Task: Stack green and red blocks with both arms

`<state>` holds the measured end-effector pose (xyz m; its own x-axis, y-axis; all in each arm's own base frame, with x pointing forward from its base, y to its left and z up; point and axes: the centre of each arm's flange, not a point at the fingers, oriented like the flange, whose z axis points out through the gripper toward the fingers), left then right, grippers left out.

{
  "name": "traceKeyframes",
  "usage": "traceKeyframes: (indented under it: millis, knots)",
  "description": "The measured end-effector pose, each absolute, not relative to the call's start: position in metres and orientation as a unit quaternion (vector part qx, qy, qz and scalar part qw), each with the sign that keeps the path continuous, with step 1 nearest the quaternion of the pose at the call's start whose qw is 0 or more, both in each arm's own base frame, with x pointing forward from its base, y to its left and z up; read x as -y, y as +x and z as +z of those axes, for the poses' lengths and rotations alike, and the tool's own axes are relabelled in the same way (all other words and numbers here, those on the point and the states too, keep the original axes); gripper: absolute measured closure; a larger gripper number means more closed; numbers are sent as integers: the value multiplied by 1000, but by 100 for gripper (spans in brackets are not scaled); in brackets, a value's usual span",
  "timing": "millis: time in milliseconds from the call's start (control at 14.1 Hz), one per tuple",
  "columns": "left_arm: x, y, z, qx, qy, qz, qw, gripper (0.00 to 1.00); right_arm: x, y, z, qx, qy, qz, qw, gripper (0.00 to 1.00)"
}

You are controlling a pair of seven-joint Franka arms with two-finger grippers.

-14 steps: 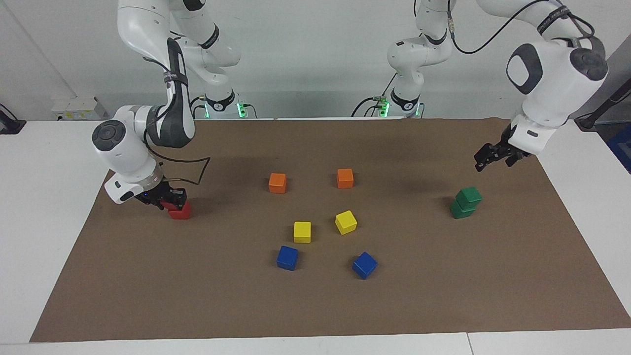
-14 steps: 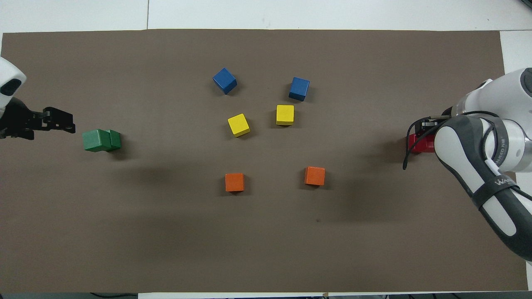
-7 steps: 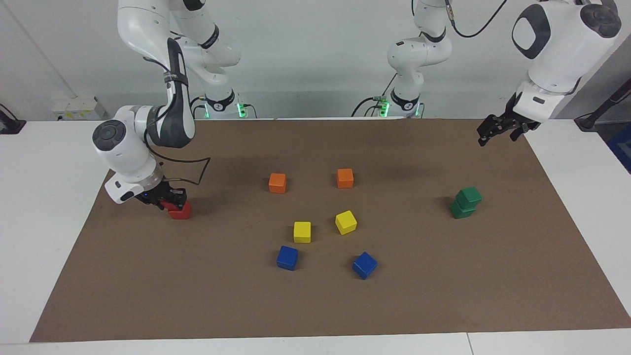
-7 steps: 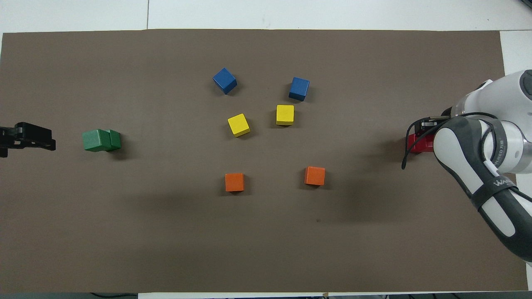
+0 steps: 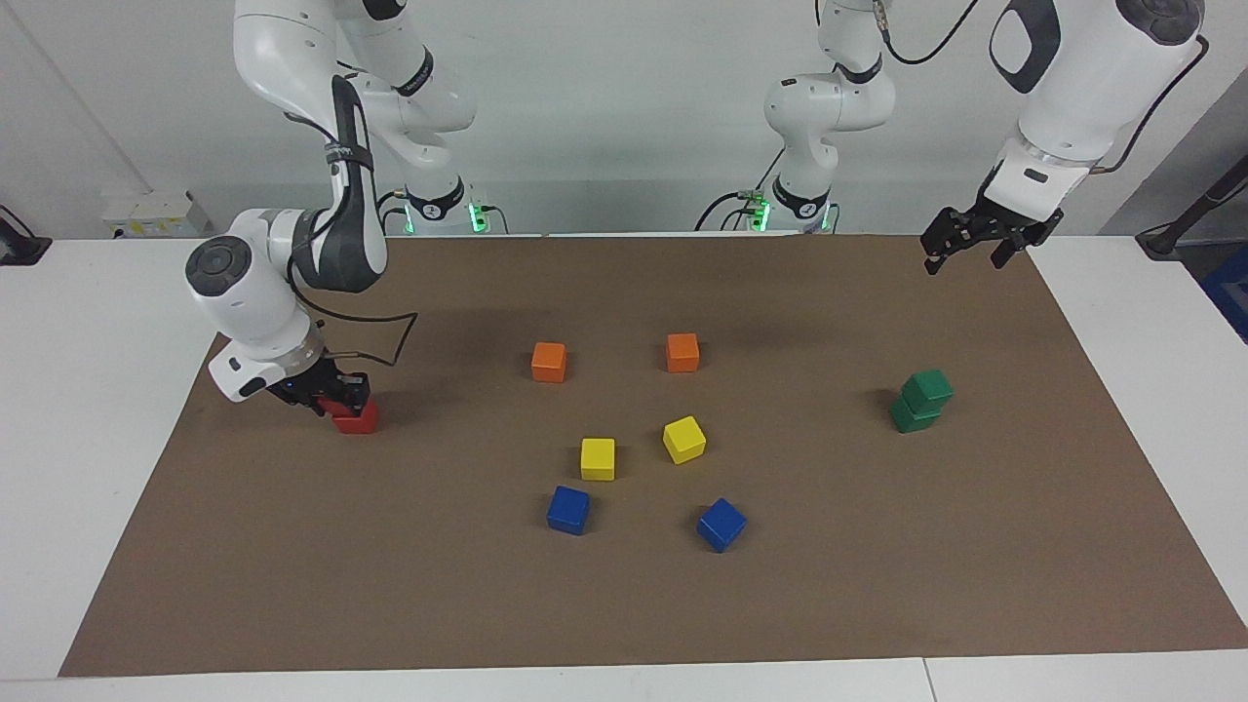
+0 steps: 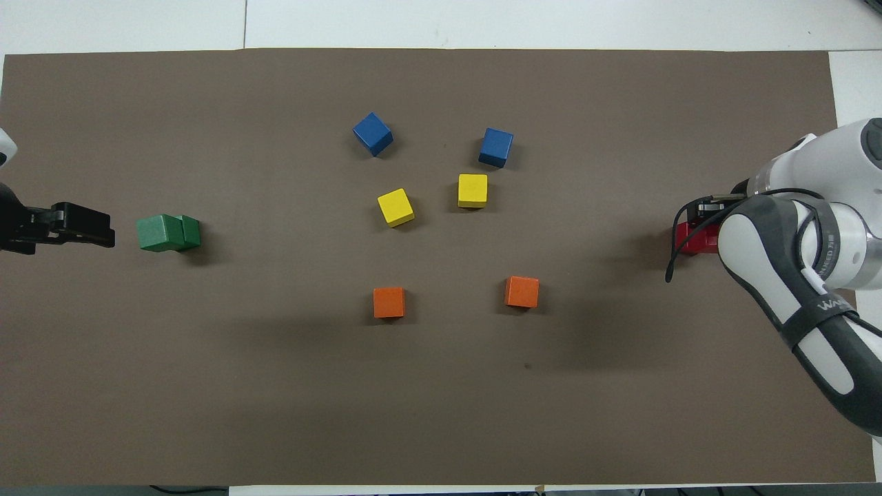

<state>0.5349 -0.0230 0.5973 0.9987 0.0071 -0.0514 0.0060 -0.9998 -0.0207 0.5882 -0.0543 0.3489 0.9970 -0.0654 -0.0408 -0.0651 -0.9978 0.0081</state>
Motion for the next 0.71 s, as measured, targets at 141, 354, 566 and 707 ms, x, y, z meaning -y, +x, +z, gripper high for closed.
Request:
traceKeyframes:
  millis: [141, 354, 566, 707]
  knots:
    - [24, 541, 596, 2, -1000, 27, 10, 0, 54, 588, 349, 33, 999, -21, 3, 45]
    - [27, 553, 591, 0, -999, 32, 9, 0, 54, 588, 349, 33, 999, -20, 3, 45]
    - [31, 555, 584, -4, -999, 42, 9, 0, 54, 588, 348, 33, 999, -17, 4, 45]
    - [32, 555, 584, -5, -999, 42, 9, 0, 54, 588, 347, 33, 999, -18, 4, 45]
